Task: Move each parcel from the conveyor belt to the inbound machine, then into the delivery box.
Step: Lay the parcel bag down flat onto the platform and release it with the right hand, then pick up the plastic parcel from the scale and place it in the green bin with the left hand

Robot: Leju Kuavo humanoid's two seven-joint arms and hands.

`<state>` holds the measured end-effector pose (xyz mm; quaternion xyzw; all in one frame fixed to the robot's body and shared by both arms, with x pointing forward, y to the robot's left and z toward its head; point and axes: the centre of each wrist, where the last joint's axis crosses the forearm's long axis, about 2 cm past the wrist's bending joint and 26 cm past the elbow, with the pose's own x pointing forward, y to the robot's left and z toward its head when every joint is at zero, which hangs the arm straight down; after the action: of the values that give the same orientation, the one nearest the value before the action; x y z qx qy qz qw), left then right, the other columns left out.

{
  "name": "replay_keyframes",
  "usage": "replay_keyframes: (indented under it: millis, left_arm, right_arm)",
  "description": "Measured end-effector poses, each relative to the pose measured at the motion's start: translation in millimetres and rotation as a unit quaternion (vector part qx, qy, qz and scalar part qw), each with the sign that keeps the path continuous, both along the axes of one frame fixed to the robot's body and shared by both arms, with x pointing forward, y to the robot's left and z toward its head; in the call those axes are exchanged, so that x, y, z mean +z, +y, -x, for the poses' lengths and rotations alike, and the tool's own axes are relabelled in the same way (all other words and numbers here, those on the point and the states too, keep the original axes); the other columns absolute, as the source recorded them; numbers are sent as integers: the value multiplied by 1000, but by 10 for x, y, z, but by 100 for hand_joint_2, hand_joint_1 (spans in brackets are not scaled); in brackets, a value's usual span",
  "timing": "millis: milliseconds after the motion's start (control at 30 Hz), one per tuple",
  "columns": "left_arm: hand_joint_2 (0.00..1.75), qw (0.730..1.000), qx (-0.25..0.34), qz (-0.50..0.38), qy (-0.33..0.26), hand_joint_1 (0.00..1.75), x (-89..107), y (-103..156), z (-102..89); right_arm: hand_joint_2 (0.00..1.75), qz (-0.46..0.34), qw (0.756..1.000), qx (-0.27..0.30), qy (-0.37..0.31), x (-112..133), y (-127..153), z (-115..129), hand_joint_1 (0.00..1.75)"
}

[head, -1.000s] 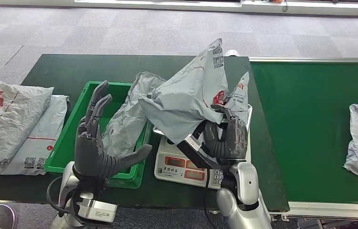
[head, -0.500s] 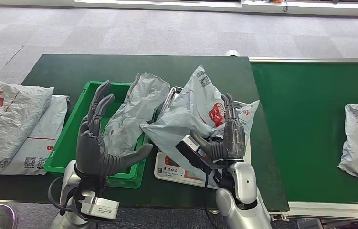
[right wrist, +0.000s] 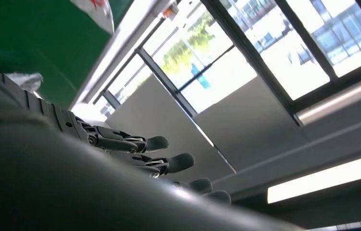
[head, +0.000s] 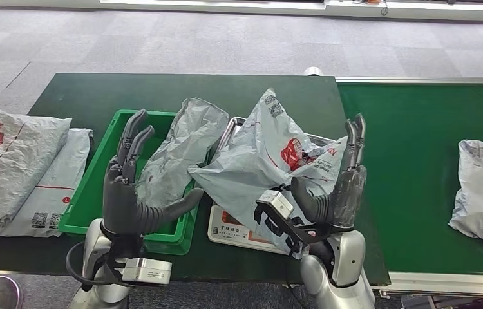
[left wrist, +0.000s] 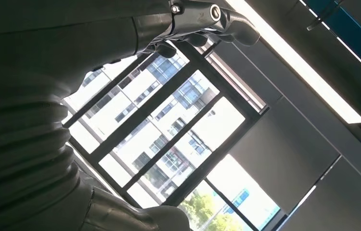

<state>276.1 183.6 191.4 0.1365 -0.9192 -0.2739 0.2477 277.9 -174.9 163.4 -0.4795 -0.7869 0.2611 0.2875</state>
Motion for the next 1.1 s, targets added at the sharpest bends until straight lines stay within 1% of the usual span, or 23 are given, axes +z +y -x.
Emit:
replay_keyframes:
  millis: [67, 133, 200, 267, 333, 433, 500, 633, 867, 1100]
  left_arm:
    - [175, 998, 38, -42, 0, 0, -15, -8, -35]
    - [175, 992, 77, -104, 8, 0, -67, -37, -120]
    - [175, 981, 101, -162, 23, 0, -161, -71, -231]
    - [175, 972, 111, -205, 37, 0, -252, -95, -350]
    - [175, 962, 117, -242, 49, 0, -325, -123, -481]
    - [175, 947, 128, -288, 60, 0, -389, -189, -658]
    - [175, 938, 132, -315, 62, 0, -418, -241, -743]
    - [175, 921, 118, -362, 77, 0, -503, -363, -875]
    - [175, 912, 102, -384, 98, 0, -585, -449, -925]
    - [175, 909, 96, -392, 106, 0, -626, -475, -924]
  right_arm:
    - [175, 4, 998, 21, -58, 175, -70, 45, 0]
    - [175, 3, 989, 42, -139, 427, -195, 89, 0]
    - [175, -6, 978, 37, -204, 627, -380, 137, 0]
    - [175, -17, 971, 18, -236, 733, -537, 196, 0]
    - [175, -19, 966, 3, -257, 813, -637, 251, 0]
    - [175, -18, 961, -10, -277, 898, -718, 303, 0]
    - [175, -20, 959, -14, -283, 924, -752, 320, 0]
    - [175, -16, 958, -27, -284, 955, -777, 330, 0]
    - [175, -13, 958, -31, -286, 977, -780, 337, 0]
    - [175, -13, 957, -31, -287, 981, -781, 340, 0]
